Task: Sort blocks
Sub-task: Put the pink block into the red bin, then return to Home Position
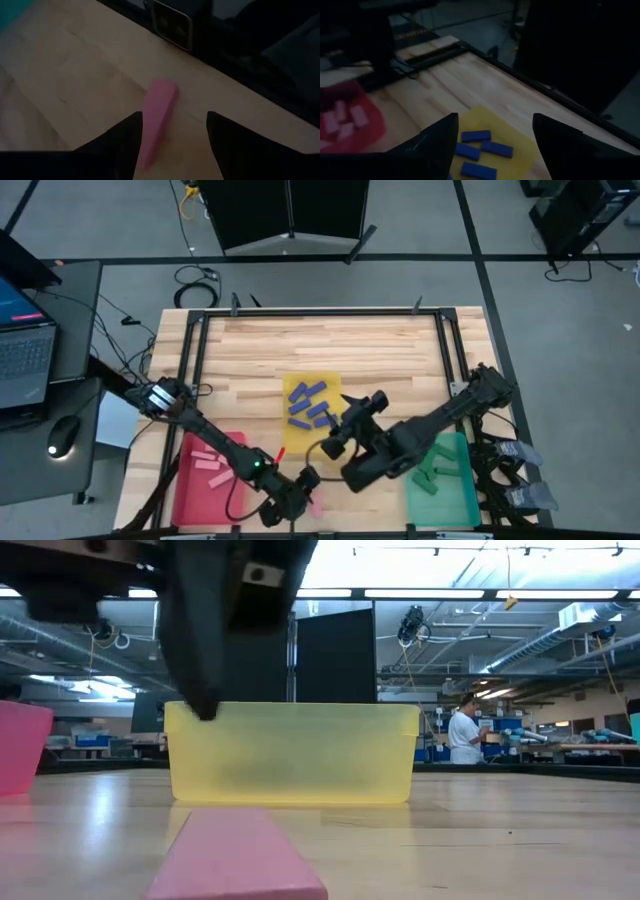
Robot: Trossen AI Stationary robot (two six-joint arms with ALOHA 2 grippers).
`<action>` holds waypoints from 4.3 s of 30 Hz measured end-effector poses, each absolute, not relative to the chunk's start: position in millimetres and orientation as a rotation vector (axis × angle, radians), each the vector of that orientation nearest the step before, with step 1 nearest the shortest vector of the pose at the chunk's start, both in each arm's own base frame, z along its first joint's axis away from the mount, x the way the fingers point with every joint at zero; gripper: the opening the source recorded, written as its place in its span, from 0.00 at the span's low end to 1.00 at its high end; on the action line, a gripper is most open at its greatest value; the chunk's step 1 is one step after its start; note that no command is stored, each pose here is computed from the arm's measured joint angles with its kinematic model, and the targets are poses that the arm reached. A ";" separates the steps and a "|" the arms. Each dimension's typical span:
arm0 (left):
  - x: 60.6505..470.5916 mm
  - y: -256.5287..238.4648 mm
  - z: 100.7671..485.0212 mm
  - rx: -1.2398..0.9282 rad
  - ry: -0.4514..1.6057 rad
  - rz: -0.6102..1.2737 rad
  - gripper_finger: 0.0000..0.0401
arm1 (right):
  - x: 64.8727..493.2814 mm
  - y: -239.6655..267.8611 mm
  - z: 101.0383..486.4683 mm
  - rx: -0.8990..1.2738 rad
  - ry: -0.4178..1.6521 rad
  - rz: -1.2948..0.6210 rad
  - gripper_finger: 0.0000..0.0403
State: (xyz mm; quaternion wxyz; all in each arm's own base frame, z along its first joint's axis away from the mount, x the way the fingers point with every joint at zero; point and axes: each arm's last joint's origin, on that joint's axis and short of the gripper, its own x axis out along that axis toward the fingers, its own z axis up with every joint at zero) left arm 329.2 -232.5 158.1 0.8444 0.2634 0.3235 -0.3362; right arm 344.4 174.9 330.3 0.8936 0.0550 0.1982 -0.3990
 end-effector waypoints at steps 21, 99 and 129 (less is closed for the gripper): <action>384.1 -233.8 120.4 0.586 0.919 -0.802 0.58 | 328.9 202.9 338.5 0.142 0.354 -0.745 0.61; 135.3 -163.8 291.5 0.103 0.509 0.005 0.09 | 360.6 207.5 329.6 -0.206 0.576 0.038 0.04; 92.2 -32.7 180.3 -0.056 0.017 0.127 0.00 | 128.1 40.3 188.0 -0.015 0.025 -0.037 0.01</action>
